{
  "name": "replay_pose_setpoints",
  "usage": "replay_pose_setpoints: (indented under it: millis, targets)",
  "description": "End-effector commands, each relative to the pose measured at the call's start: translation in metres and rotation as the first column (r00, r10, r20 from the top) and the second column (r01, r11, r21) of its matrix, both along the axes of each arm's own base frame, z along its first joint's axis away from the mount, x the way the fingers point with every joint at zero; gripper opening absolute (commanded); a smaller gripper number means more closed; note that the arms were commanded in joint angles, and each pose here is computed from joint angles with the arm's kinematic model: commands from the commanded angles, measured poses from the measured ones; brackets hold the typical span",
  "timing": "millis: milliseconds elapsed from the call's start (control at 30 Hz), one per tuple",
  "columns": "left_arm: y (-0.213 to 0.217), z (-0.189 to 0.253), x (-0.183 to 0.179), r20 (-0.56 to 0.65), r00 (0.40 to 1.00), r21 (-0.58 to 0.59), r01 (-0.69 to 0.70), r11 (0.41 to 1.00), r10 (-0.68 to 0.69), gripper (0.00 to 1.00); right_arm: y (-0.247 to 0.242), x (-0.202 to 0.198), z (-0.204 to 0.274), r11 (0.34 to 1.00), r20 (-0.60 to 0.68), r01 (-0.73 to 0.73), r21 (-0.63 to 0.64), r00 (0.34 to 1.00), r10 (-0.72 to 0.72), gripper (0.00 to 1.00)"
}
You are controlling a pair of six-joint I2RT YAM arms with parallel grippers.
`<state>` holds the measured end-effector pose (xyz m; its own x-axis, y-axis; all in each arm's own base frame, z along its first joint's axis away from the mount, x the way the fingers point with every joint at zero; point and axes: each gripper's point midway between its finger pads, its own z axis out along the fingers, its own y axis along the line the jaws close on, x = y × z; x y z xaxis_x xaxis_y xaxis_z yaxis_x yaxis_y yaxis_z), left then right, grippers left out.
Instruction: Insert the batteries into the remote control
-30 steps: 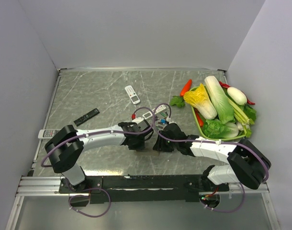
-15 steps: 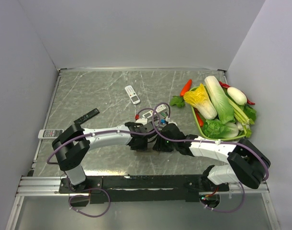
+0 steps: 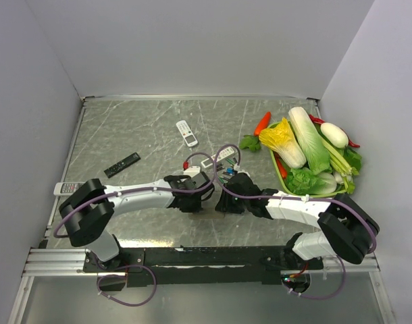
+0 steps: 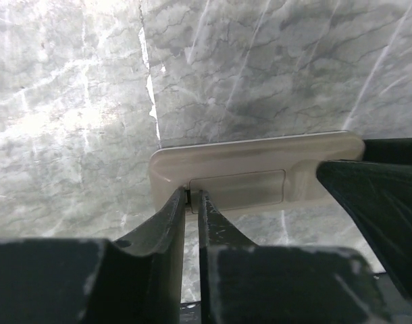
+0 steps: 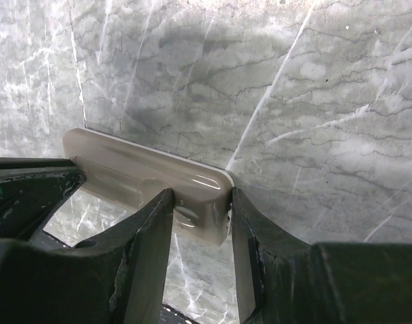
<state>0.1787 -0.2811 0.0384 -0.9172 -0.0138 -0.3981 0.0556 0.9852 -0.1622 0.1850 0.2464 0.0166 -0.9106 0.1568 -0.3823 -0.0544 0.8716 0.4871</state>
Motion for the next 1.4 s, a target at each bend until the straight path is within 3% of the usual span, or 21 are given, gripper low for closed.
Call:
replay_pose_setpoints:
  millis: [0,167,333,900,1033,1133,1267,1367]
  targets:
    - [-0.074,0.017,-0.021,-0.11,0.992,-0.383,0.021,0.923,-0.068,0.11,0.027,-0.016,-0.006,0.994,-0.073,-0.056,0.092,0.995,0.063,0.19]
    - [-0.095,0.059,-0.011,-0.078,0.996,-0.592,-0.004,0.806,-0.051,0.05,0.027,-0.018,-0.01,0.996,-0.079,-0.048,0.08,0.995,0.054,0.18]
    - [-0.113,0.094,-0.009,-0.05,0.995,-0.695,0.027,0.719,-0.086,0.01,0.029,-0.018,-0.009,0.997,-0.072,-0.046,0.066,0.996,0.05,0.17]
    - [-0.12,0.191,-0.003,0.1,0.994,-0.862,0.108,0.495,-0.043,0.01,0.025,-0.019,-0.014,1.0,-0.066,-0.024,0.016,0.997,0.025,0.17]
    - [-0.112,0.198,0.003,0.124,0.992,-0.86,0.105,0.499,0.004,0.01,0.024,-0.019,-0.014,1.0,-0.064,-0.022,0.011,0.998,0.022,0.17]
    - [-0.101,0.182,0.008,0.116,0.992,-0.818,0.072,0.571,0.041,0.01,0.024,-0.019,-0.011,1.0,-0.055,-0.02,0.014,0.998,0.02,0.17]
    - [-0.076,0.135,0.011,0.077,0.993,-0.698,-0.014,0.716,0.095,0.03,0.023,-0.014,-0.006,1.0,-0.026,-0.012,0.017,1.0,0.012,0.18]
    - [-0.054,0.103,0.016,0.068,0.985,-0.629,-0.081,0.773,0.158,0.07,0.018,-0.014,-0.003,1.0,-0.015,-0.007,-0.002,1.0,0.007,0.21]
